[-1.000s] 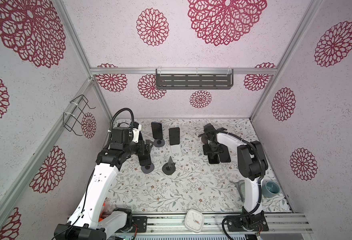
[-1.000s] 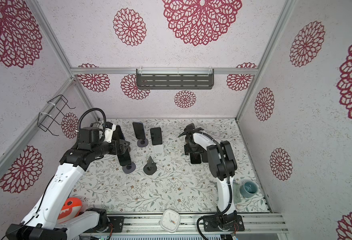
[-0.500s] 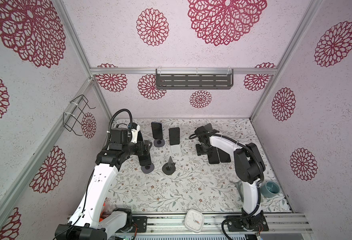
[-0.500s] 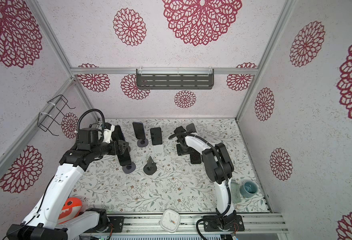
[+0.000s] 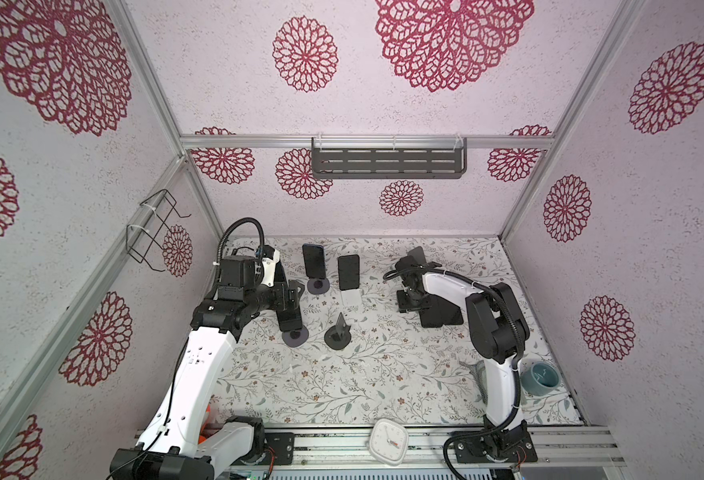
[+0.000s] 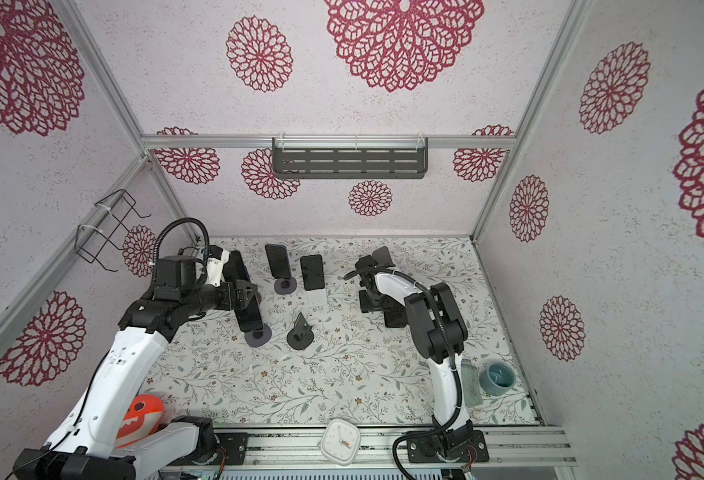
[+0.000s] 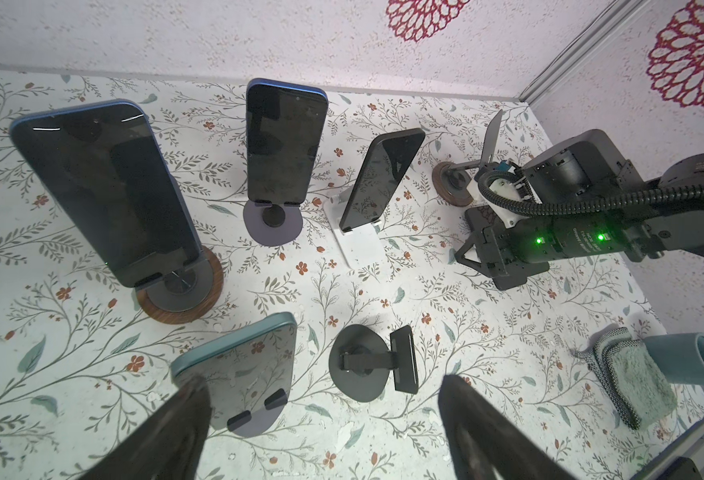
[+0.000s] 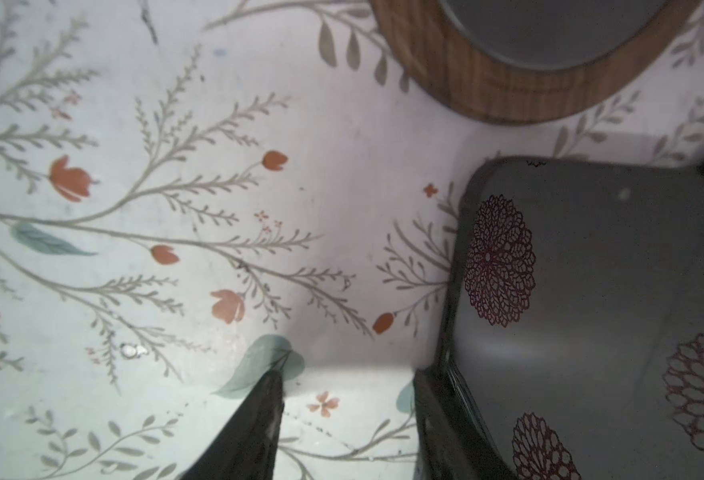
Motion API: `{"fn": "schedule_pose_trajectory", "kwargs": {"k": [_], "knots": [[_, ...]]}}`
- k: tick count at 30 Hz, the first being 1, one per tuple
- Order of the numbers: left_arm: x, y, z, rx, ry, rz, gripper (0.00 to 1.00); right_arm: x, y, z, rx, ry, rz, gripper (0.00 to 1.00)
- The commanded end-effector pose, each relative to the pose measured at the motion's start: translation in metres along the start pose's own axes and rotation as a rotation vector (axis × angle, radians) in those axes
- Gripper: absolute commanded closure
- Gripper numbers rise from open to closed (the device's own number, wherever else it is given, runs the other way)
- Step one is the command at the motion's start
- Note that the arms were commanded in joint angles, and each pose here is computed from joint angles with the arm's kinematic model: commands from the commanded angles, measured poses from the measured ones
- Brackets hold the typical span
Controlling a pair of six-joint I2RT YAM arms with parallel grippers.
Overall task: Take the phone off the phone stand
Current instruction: 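Raise the right gripper while the left gripper grasps the teal-edged phone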
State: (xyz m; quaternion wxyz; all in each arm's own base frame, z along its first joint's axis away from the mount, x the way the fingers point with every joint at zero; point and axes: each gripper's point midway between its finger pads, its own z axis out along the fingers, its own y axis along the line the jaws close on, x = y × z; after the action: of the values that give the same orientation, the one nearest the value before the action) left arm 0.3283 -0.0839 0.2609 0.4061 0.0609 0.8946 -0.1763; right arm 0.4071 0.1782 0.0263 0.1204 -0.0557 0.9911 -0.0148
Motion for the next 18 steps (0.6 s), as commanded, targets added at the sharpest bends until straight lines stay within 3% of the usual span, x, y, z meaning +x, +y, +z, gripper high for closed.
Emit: {"fn": "schedule_pose_trajectory", "kwargs": {"k": [1, 7, 11, 14, 18], "knots": [[-0.007, 0.001, -0.001, 0.004, -0.031, 0.011, 0.11, -0.001, -0.007, -0.003, 0.009, -0.001, -0.009, 0.43], [-0.011, 0.01, -0.009, -0.061, -0.05, 0.005, 0.08, -0.014, 0.001, -0.03, -0.047, -0.071, -0.015, 0.34], [-0.012, 0.02, -0.02, -0.143, -0.072, -0.018, 0.0, -0.024, -0.005, -0.065, -0.033, -0.21, -0.002, 0.28], [-0.008, 0.031, -0.025, -0.228, -0.083, -0.033, 0.02, -0.024, 0.0, -0.091, -0.09, -0.316, 0.002, 0.08], [0.001, 0.032, -0.023, -0.299, -0.083, -0.026, 0.02, -0.018, 0.002, -0.106, -0.134, -0.339, 0.016, 0.01]]}}
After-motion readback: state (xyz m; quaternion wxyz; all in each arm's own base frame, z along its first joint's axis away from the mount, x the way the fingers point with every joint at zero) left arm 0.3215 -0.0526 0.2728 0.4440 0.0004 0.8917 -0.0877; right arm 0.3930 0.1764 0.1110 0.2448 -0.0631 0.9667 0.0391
